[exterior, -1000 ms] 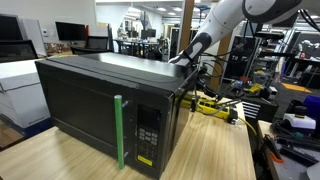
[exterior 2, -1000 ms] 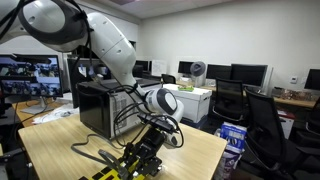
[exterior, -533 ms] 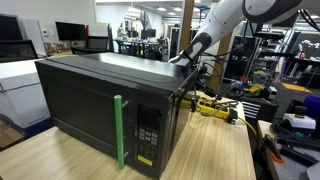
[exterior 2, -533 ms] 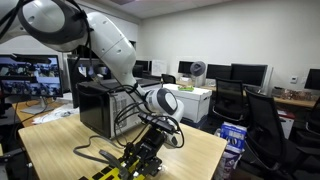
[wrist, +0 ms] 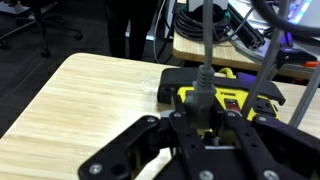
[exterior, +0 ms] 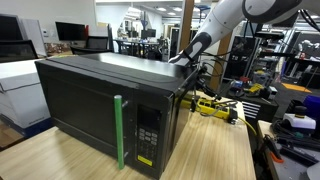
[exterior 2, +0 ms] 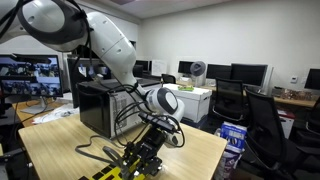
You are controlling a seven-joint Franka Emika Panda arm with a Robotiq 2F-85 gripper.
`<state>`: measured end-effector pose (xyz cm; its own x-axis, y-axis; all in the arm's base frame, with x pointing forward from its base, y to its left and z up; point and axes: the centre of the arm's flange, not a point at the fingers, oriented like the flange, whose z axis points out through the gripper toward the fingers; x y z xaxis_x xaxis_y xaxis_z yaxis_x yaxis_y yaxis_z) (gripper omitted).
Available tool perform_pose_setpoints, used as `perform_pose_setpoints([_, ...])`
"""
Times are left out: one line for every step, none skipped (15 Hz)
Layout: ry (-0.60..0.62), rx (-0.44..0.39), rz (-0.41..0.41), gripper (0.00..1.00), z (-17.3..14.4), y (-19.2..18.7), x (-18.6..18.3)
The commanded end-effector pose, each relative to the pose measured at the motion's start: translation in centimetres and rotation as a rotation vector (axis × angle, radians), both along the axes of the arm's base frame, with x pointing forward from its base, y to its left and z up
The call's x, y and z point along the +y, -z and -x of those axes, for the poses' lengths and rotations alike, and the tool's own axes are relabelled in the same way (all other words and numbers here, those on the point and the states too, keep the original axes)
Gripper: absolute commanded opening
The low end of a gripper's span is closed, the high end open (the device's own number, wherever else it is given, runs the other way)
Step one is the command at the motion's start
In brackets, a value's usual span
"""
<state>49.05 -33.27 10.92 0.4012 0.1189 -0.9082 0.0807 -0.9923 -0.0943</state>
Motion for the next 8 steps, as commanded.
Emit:
perform_pose_setpoints([0.004,-0.119,-0.042,0.08,-3.6,-0.6,0.6])
perform_pose_setpoints([0.009,-0.124,-0.044,0.08,-3.8,-0.9,0.6])
perform_pose_setpoints([0.003,-0.136,-0.04,0.08,-3.8,-1.3,0.6])
perform_pose_setpoints([-0.006,-0.158,-0.034,0.08,-4.1,-1.7,0.7])
perform_pose_setpoints([-0.015,-0.163,-0.034,0.08,-4.1,-1.9,0.9])
perform_pose_setpoints([-0.026,-0.17,-0.033,0.08,-4.2,-2.0,1.2])
perform_pose_setpoints([-0.029,-0.148,-0.027,0.08,-3.6,-2.2,1.2])
perform_pose_setpoints([-0.023,-0.123,-0.028,0.08,-3.1,-2.2,1.2])
